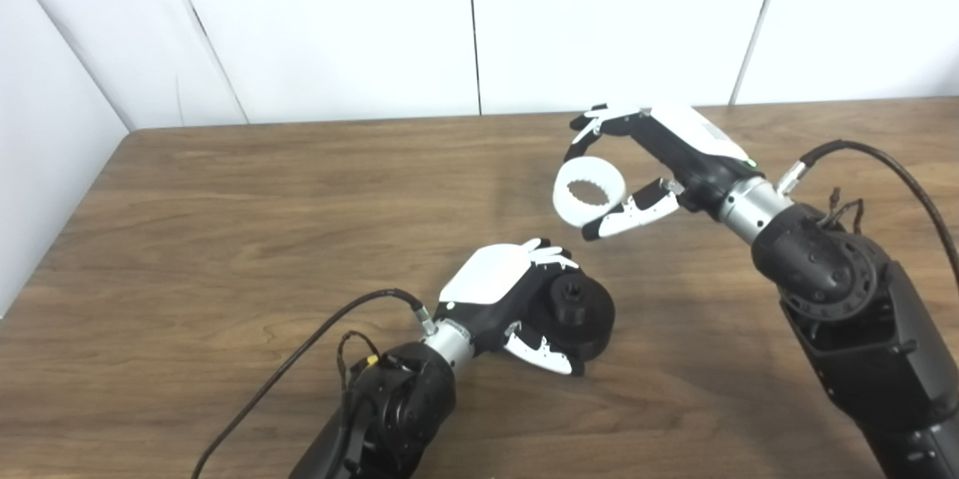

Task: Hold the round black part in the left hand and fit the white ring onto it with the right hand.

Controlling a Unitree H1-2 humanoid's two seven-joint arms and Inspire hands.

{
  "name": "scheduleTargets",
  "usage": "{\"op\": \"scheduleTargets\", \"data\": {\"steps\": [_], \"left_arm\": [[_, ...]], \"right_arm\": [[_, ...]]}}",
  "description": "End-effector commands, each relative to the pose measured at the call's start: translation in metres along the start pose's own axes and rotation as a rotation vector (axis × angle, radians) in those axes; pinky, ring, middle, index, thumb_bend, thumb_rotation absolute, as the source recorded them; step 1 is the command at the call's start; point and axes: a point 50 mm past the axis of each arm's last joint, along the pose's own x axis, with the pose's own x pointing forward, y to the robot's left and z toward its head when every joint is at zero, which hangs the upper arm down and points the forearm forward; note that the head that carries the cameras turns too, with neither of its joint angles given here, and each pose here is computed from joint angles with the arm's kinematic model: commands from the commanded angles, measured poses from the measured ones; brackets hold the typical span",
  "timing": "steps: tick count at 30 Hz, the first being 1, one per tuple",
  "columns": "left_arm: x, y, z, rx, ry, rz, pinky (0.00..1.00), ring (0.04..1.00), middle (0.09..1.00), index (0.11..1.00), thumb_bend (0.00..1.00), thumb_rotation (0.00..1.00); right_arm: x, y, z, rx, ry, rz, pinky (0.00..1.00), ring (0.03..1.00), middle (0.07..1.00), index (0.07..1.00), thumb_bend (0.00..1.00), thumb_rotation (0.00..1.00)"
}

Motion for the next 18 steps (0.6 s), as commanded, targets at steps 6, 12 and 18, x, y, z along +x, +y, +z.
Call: {"op": "scheduleTargets", "data": {"steps": [6,12,18], "left_arm": [[-0.001,-0.019,-0.009,-0.031,0.044,-0.106,0.86,0.970,0.906,0.750,0.95,0.29],[-0.002,-0.019,-0.009,-0.031,0.046,-0.105,0.86,0.968,0.905,0.751,0.95,0.28],[-0.001,-0.018,-0.010,-0.039,0.047,-0.105,0.87,0.971,0.905,0.749,0.95,0.28]], "right_arm": [[-0.009,-0.011,0.023,-0.012,-0.068,-0.018,0.83,0.924,0.837,0.486,0.53,0.14],[-0.020,-0.009,0.029,-0.007,-0.083,0.001,0.82,0.918,0.834,0.486,0.52,0.14],[-0.029,-0.007,0.027,0.006,-0.077,0.009,0.83,0.919,0.833,0.486,0.52,0.14]]}}
